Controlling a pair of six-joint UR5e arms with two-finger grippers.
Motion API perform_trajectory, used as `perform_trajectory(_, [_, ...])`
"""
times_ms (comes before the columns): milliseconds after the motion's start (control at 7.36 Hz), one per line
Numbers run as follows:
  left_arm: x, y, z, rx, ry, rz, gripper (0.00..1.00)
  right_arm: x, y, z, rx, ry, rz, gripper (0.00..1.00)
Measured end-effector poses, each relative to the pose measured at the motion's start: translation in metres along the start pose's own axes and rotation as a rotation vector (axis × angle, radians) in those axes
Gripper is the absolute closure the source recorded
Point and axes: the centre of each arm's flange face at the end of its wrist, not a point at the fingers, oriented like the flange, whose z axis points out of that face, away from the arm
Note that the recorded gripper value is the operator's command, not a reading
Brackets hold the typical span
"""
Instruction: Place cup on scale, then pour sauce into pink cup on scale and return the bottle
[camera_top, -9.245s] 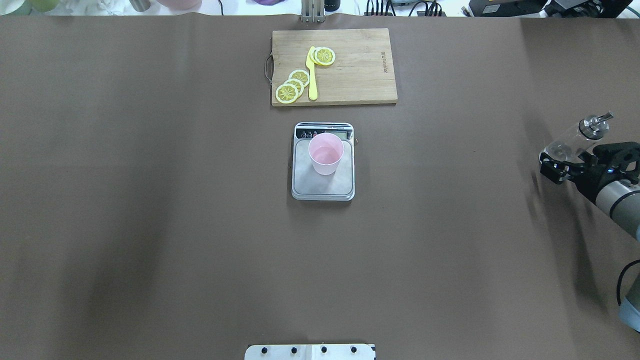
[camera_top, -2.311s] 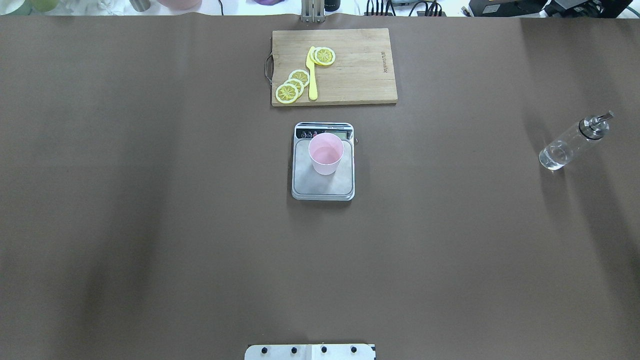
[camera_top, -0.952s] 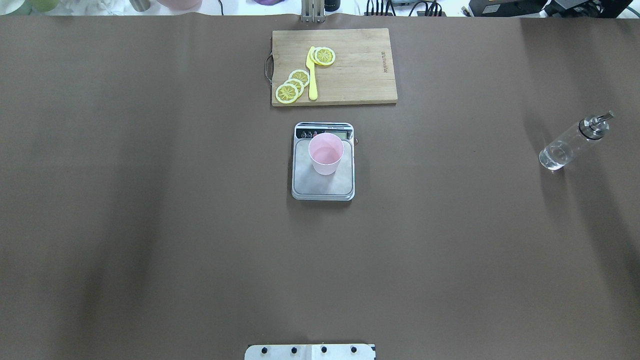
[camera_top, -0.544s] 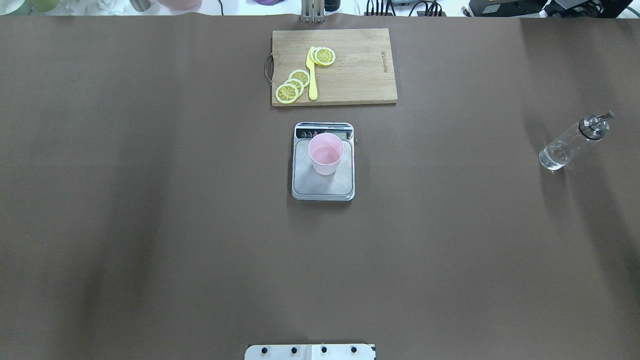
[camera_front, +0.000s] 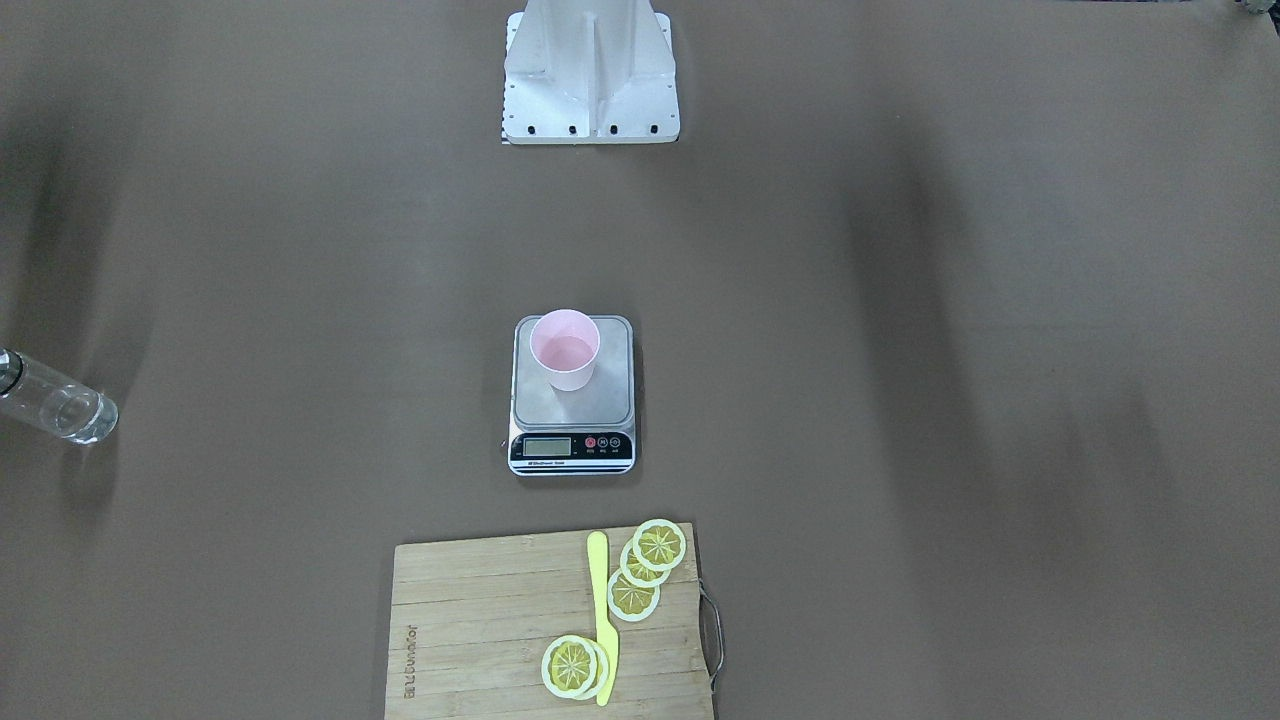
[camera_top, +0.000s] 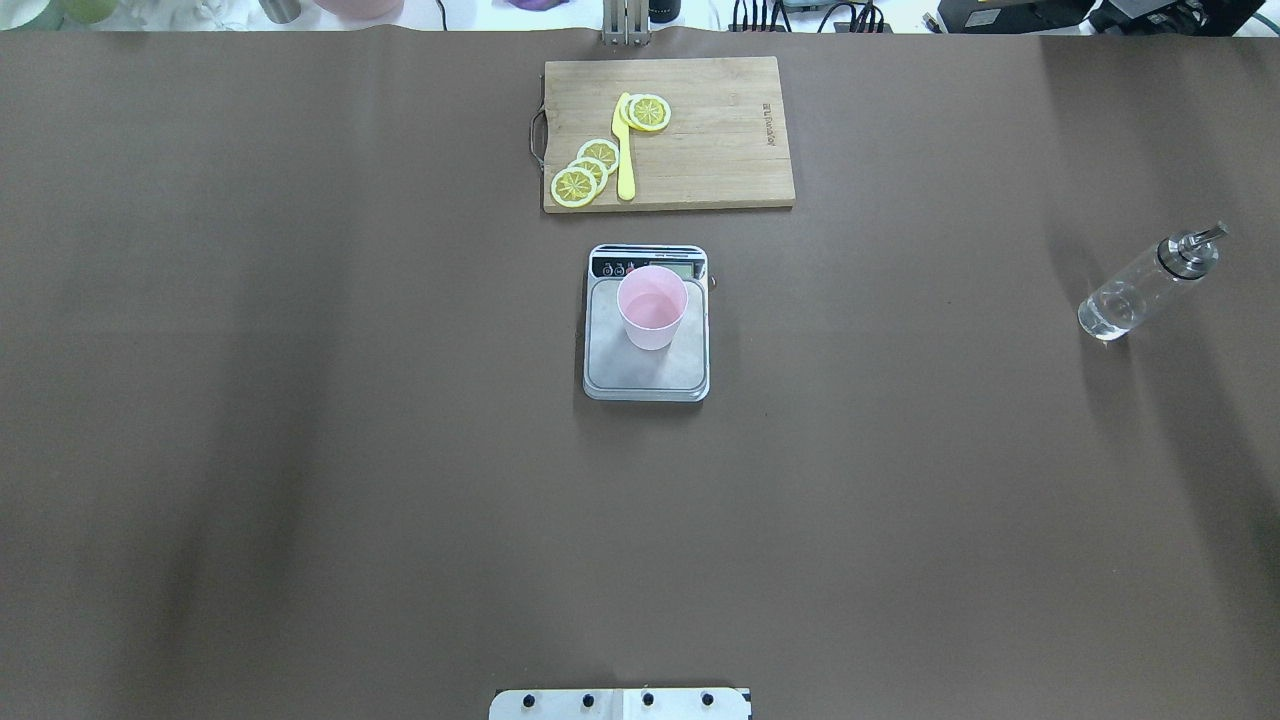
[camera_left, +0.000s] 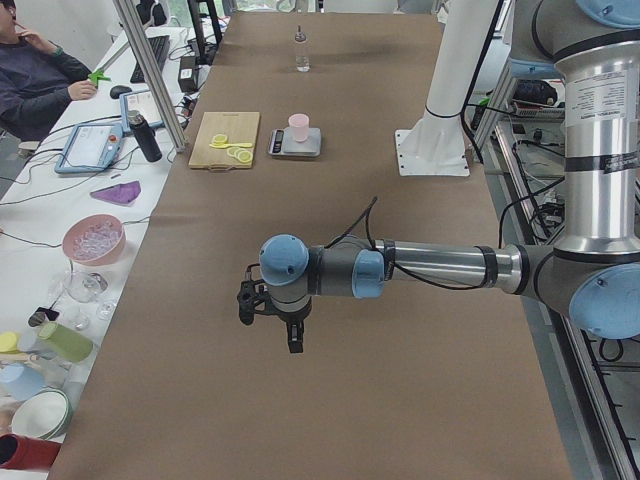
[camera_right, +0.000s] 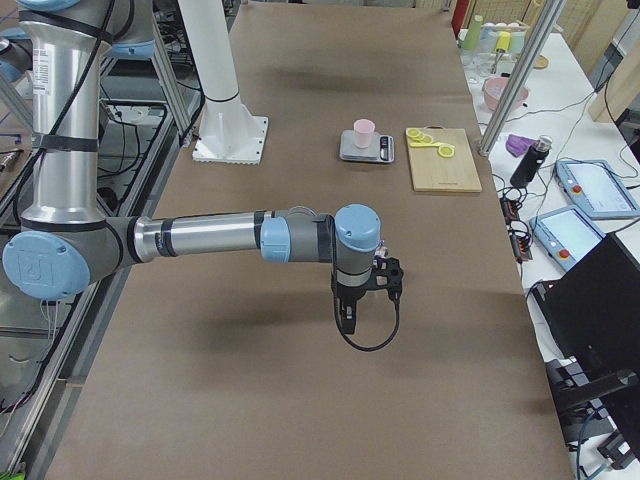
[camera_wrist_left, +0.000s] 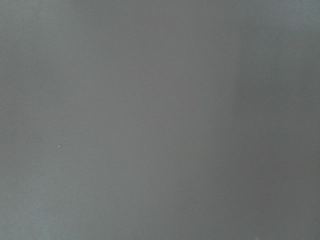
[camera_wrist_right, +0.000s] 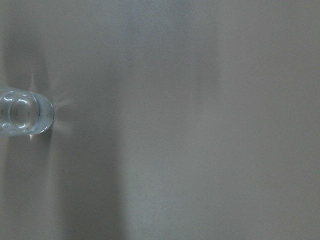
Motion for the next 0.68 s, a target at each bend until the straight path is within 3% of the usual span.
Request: perform_trajectory(680, [-0.0005,-0.0006,0.0013,-0.002,0.0,0.001,0.02,0.0001,0.0002,0.0002,-0.001,-0.001,0.001,0.0])
